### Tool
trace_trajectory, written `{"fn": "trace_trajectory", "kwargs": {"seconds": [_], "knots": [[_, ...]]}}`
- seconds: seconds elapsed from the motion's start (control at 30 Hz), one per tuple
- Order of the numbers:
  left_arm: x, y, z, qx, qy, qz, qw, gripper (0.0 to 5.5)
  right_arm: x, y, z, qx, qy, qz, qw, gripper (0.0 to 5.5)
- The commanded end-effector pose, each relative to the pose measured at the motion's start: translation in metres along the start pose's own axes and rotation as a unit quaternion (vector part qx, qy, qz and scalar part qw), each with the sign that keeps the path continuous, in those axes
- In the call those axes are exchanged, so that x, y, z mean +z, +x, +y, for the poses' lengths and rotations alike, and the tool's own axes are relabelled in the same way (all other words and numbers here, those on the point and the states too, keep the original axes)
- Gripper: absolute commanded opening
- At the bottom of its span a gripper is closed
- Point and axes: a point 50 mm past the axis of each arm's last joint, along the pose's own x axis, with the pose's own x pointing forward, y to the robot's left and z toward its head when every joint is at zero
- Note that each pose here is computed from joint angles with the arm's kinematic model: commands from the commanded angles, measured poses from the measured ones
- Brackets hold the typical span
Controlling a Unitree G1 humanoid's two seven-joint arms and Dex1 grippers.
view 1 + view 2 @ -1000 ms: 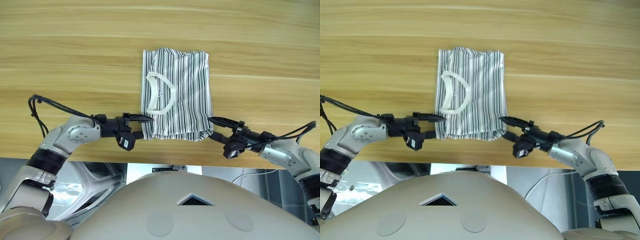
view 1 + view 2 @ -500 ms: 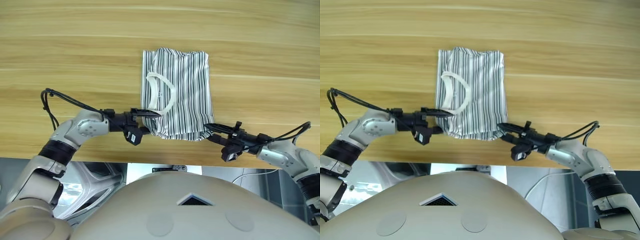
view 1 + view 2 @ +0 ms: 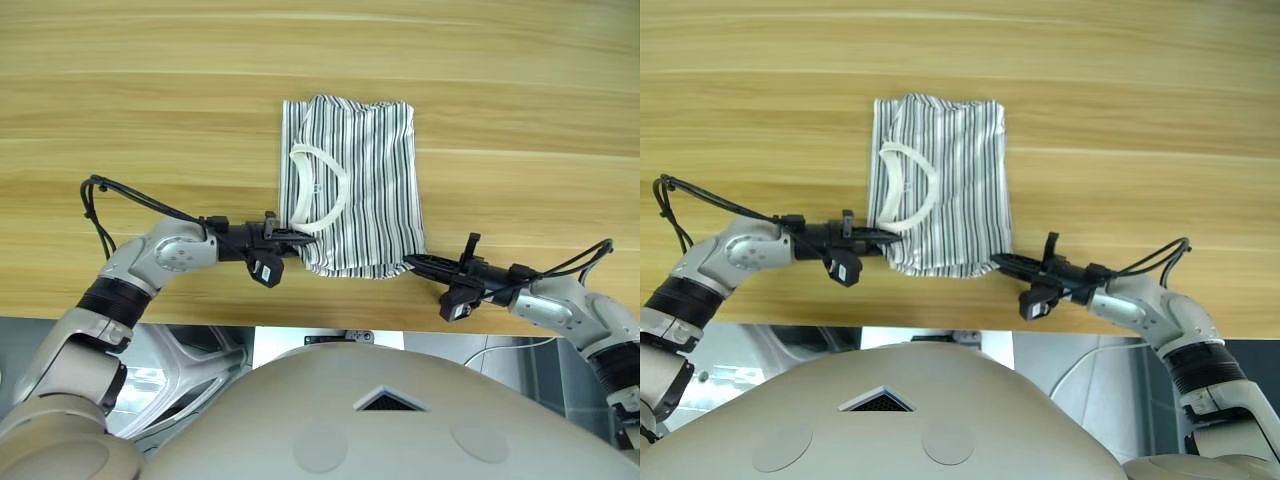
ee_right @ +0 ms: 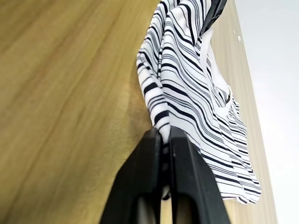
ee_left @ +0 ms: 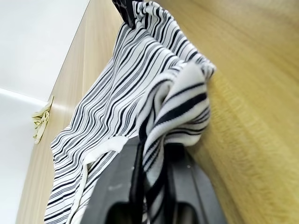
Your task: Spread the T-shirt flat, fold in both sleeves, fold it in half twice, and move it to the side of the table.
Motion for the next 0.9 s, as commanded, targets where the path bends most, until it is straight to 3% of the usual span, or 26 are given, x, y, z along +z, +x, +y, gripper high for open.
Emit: {"fn": "trace_trajectory", "kwargs": {"seconds": [0.03,0.17,0.33,0.53,0.7,0.9], "knots": [[-0.001,-0.002,-0.024,-0.035,-0.040,0.012,0.999,0.15,-0.004,0.005,0.003,0.015,0.004,0.013,1.000,0.04],[0.008,-0.007,-0.029,-0.006,-0.059,0.002,0.998,0.07,0.004,0.004,0.002,0.008,0.010,-0.005,1.000,0.03],[0.046,-0.013,-0.050,0.028,-0.095,-0.021,0.995,0.07,0.037,-0.006,0.016,0.009,0.059,-0.044,0.997,0.03],[0.092,-0.028,-0.063,0.088,-0.164,-0.042,0.982,0.07,0.065,-0.031,-0.005,-0.068,0.178,-0.092,0.977,0.03],[0.077,-0.035,-0.056,0.160,-0.216,-0.005,0.963,0.07,0.059,-0.027,-0.031,-0.136,0.226,-0.120,0.957,0.03],[0.044,-0.027,-0.037,0.279,-0.316,0.003,0.907,0.07,0.032,0.003,-0.045,-0.156,0.236,-0.100,0.954,0.03]]}}
